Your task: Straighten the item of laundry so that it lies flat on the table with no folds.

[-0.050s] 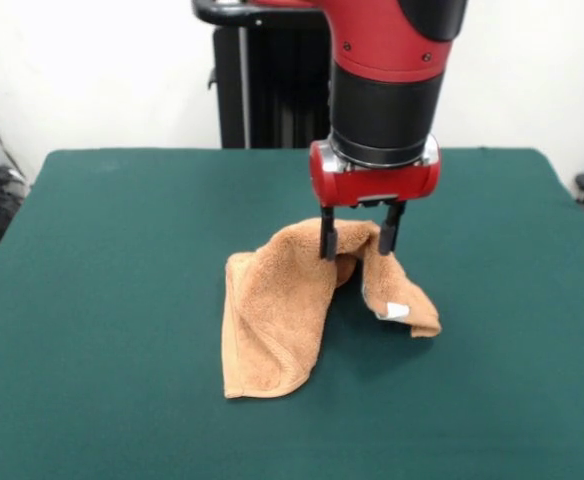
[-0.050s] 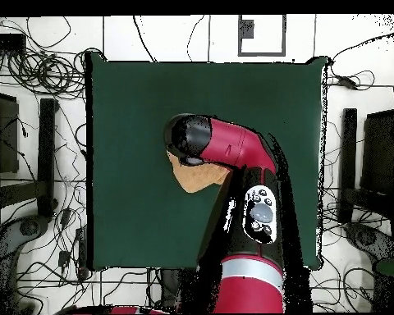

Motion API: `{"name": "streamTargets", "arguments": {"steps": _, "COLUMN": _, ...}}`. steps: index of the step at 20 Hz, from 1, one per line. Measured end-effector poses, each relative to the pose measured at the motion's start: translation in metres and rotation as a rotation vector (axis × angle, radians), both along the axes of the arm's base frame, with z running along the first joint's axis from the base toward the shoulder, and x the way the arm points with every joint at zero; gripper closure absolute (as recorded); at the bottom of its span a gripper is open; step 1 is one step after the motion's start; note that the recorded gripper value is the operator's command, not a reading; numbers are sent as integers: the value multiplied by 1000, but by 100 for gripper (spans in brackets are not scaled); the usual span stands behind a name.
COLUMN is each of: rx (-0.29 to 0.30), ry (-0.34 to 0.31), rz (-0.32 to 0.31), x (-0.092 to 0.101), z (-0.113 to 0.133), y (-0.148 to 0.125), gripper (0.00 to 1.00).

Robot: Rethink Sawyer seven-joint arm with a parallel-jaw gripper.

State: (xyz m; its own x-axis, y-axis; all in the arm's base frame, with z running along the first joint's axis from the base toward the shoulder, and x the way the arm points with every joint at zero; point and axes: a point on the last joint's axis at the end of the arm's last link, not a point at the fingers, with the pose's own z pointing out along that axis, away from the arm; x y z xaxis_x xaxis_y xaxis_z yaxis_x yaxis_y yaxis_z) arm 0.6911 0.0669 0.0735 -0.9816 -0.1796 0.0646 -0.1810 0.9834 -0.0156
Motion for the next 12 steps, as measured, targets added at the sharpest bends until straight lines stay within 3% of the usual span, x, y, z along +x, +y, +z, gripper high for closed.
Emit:
{"name": "streamTargets", "arguments": {"steps": 6, "rx": 1, "ry": -3, "rz": -27, "x": 2, "z": 1, "y": 2, "gripper": 0}}
{"name": "streamTargets", "arguments": {"steps": 9, "rx": -20, "ry": -22, "rz": -107, "x": 13, "z": 0, "y": 4, "gripper": 0}}
{"name": "streamTargets", "arguments": {"steps": 10, "rx": -36, "ry": -46, "rz": -168, "x": 28, "z": -4, "y": 6, "gripper": 0}}
{"name": "streamTargets", "arguments": {"steps": 12, "rx": -50, "ry": -61, "rz": -220, "x": 41, "z": -10, "y": 7, "gripper": 0}}
